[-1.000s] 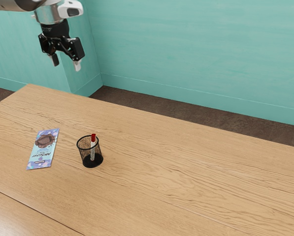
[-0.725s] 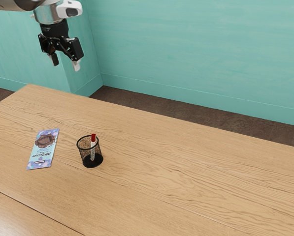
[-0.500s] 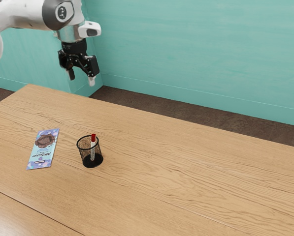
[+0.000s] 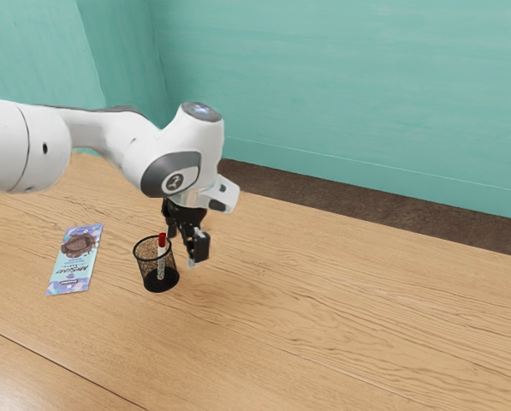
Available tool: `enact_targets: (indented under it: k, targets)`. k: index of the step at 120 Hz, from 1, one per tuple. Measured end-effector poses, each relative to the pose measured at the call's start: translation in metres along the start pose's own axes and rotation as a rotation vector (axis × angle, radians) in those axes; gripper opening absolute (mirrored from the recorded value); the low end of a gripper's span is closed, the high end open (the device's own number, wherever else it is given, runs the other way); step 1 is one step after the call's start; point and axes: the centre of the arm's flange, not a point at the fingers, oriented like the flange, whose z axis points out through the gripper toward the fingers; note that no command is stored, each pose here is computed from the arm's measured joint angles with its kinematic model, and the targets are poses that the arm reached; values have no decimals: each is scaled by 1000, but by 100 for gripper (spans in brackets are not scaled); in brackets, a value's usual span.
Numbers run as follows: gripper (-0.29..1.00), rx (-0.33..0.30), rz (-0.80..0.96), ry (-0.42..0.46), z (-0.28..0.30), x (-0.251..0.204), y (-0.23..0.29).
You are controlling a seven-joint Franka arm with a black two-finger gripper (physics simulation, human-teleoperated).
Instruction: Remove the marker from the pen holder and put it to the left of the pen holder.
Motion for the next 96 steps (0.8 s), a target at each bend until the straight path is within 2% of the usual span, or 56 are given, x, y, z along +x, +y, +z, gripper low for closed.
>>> enact_targets:
  k: [18,30,49,78,96]
  targets:
    - [70,84,41,55,-7,-14,-9]
    - [70,109,39,77,-12,-32,-22]
    - [70,112,21,71,5,-52,-39]
    - [70,98,3,96,25,-46,-48]
    - [63,69,-40,124,31,-43,-58]
